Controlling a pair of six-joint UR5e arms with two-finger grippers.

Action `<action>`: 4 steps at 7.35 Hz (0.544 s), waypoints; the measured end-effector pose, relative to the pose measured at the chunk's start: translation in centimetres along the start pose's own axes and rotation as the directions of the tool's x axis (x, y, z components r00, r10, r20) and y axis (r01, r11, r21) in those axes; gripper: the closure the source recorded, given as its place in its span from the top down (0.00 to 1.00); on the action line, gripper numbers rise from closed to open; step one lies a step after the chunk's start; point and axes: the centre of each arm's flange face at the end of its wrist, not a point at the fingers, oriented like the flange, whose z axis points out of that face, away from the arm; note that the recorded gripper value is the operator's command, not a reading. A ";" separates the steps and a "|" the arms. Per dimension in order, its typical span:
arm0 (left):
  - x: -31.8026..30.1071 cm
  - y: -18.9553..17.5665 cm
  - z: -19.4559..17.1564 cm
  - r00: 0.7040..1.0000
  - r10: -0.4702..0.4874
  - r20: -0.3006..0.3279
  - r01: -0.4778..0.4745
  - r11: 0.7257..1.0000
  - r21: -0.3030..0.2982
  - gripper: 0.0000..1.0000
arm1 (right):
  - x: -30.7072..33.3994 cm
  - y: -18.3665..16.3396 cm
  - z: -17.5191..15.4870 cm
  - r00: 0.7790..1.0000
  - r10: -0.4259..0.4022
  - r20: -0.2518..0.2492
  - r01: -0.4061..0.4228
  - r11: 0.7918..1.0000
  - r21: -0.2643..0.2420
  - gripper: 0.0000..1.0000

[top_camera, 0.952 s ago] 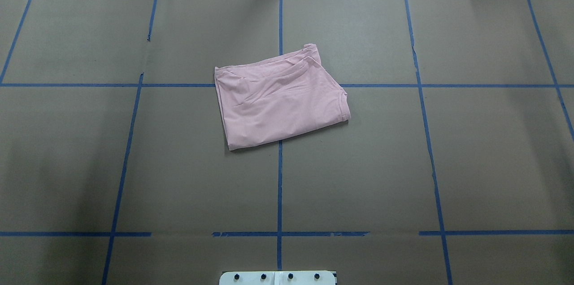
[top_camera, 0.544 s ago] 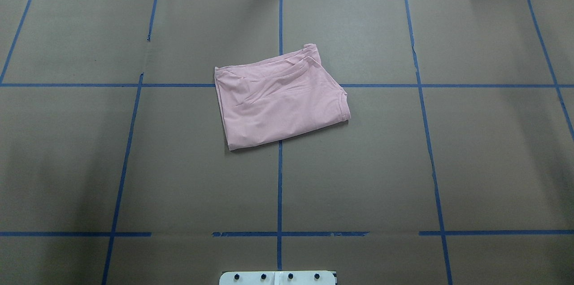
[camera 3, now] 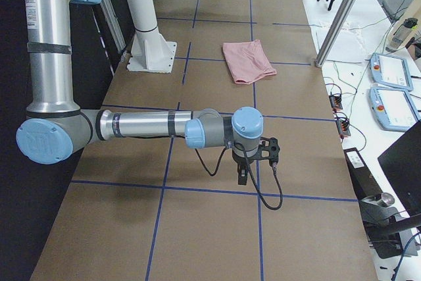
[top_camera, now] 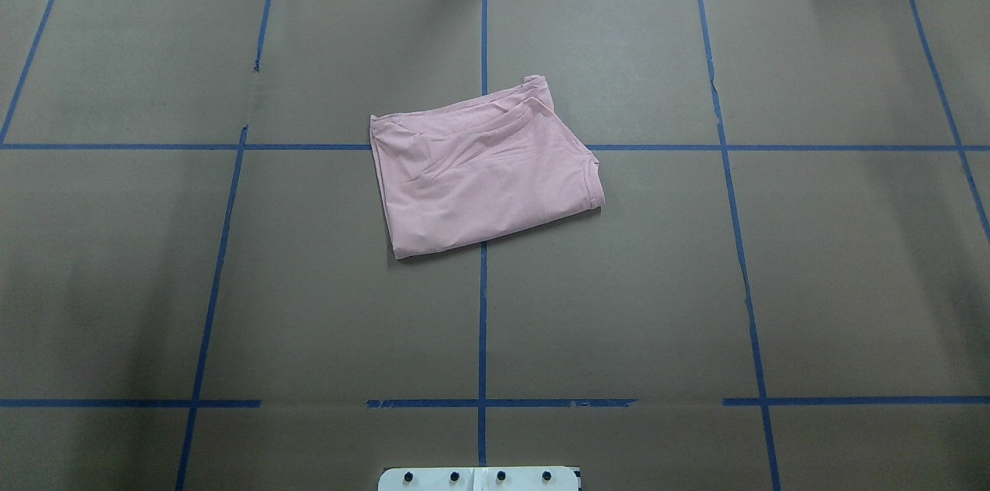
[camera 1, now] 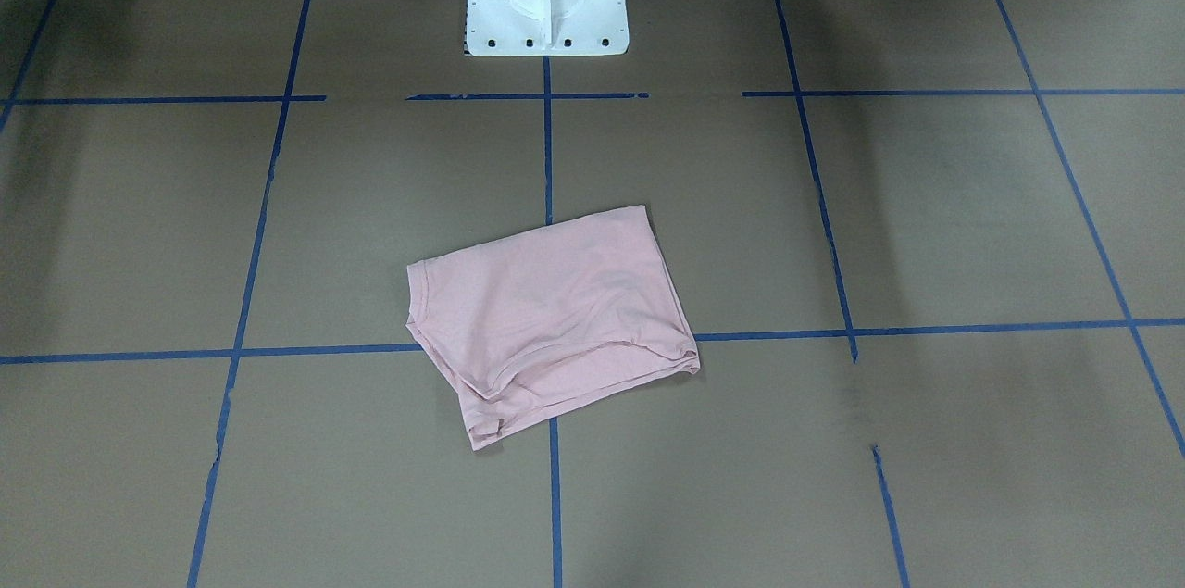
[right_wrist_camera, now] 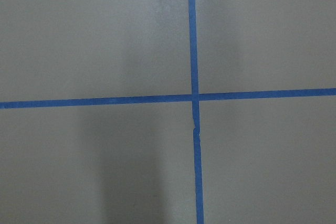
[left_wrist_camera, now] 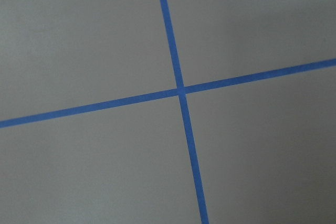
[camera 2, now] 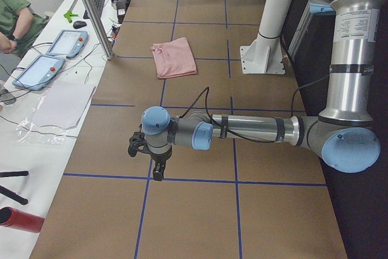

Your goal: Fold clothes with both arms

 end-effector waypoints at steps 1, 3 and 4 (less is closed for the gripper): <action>0.0 0.0 0.0 0.999 -0.034 -0.001 0.034 0.999 -0.001 1.00 | 0.1 0.1 0.2 1.000 0.001 -0.001 -0.001 1.000 -0.003 1.00; 0.2 0.0 0.1 0.998 -0.053 -0.019 0.053 0.999 -0.005 1.00 | 0.4 0.5 0.5 1.000 0.004 -0.004 -0.004 1.000 -0.009 1.00; 0.3 0.0 0.1 0.998 -0.054 -0.032 0.054 0.999 -0.007 1.00 | 0.5 0.6 0.6 1.000 0.005 -0.004 -0.005 1.000 -0.011 1.00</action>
